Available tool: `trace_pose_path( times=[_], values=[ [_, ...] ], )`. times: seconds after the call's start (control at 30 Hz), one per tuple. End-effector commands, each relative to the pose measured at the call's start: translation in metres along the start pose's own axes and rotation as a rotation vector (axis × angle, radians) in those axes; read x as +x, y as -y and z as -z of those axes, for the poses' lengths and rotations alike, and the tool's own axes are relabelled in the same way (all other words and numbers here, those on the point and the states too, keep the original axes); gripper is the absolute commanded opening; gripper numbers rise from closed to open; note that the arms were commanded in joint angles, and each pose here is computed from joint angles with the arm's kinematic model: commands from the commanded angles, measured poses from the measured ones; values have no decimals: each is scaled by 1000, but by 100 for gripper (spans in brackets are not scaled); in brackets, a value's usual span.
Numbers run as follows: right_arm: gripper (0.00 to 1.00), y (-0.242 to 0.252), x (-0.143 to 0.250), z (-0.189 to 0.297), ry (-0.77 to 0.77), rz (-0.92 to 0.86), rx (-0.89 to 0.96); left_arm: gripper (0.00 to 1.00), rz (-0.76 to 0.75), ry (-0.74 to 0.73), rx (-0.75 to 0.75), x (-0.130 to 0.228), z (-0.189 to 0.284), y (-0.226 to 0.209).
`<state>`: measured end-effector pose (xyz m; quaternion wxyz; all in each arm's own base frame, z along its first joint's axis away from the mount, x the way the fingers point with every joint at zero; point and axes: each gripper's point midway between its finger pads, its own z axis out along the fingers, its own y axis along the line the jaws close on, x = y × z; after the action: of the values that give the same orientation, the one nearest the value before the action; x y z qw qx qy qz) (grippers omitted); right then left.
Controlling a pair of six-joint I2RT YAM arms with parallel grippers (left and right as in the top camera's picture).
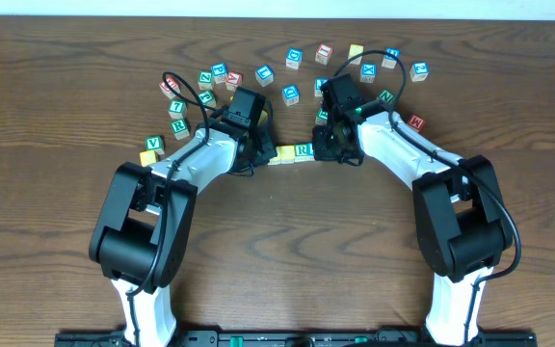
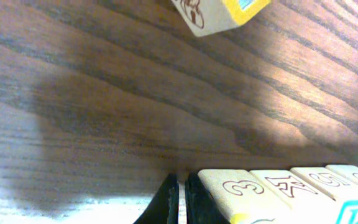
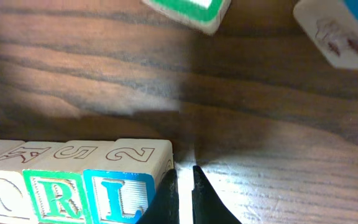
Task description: Spell out CORL
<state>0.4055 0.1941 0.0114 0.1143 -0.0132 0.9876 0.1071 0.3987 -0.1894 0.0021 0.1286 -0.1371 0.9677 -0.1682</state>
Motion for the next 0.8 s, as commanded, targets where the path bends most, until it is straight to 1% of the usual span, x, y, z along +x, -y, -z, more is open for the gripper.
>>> trace_pose_path(
  times=[0.0,0.47,0.77],
  values=[
    [6,-23,4,6,1,18,-64,7,-26,-34,23,8,-9,5],
    [6,-17,4,2,12,18,-40,7,-61,-31,25,8,-8,6],
    [5,-12,11,-3,1,15,-23,7,-137,-30,26,7,-8,6]
  ],
)
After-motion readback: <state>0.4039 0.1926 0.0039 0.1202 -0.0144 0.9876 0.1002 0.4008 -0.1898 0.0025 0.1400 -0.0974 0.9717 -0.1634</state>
